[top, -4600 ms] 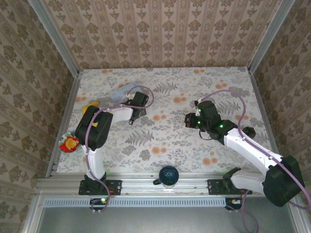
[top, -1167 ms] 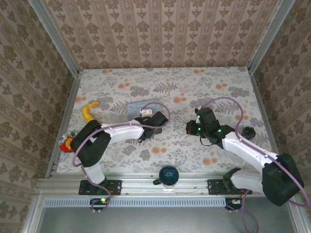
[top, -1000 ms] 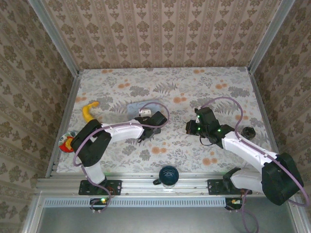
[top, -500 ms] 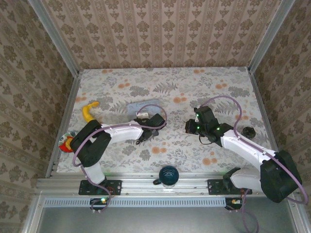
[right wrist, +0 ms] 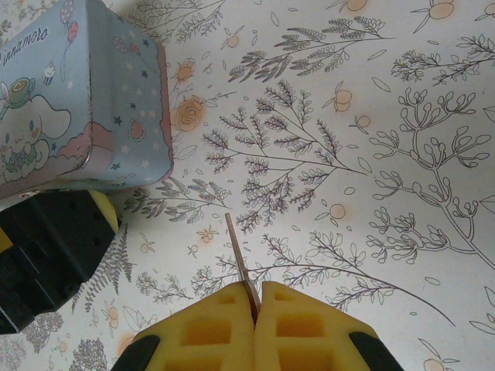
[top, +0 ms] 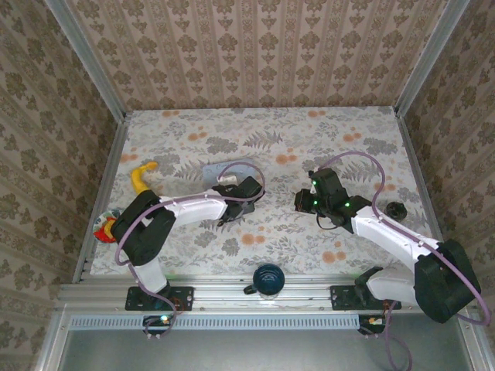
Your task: Unlock the padlock with the key
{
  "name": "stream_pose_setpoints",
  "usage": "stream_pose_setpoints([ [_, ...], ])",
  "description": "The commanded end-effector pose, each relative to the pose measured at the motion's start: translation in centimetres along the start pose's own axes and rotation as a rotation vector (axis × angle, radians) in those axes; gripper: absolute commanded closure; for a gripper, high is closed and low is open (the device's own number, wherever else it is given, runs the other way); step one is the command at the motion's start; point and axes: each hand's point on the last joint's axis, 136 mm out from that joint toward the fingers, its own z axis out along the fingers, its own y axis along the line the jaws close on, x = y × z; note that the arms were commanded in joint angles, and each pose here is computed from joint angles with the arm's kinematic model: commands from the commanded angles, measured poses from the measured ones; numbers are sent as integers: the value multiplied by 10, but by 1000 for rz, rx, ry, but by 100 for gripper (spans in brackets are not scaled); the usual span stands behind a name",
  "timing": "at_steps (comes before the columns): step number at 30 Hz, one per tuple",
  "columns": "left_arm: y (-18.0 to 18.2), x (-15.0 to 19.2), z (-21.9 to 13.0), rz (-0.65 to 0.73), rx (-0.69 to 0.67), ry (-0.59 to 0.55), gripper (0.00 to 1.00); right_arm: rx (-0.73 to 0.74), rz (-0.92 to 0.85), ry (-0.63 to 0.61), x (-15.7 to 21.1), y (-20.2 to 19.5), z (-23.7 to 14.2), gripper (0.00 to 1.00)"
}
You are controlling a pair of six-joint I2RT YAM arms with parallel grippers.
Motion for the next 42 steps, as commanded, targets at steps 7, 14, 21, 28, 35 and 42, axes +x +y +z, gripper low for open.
stream_pose_setpoints([
  [7, -8, -7, 3, -9, 28, -3, 26, 11, -4, -22, -7, -1, -1, 100],
  [14, -9, -7, 10, 10, 16, -12, 31, 14, 0, -24, -6, -2, -1, 100],
  [21, -3, -16, 12, 38, -31, -54, 45, 14, 2, -23, -5, -3, -1, 100],
  [28, -7, -14, 16, 35, -3, -50, 53, 11, 3, -24, -6, -2, -1, 100],
  [35, -9, -7, 20, 29, 16, -30, 54, 11, 5, -26, -6, -2, -1, 100],
  [42, -7, -3, 24, 23, 11, -18, 56, 8, 6, -29, -6, -2, -1, 100],
])
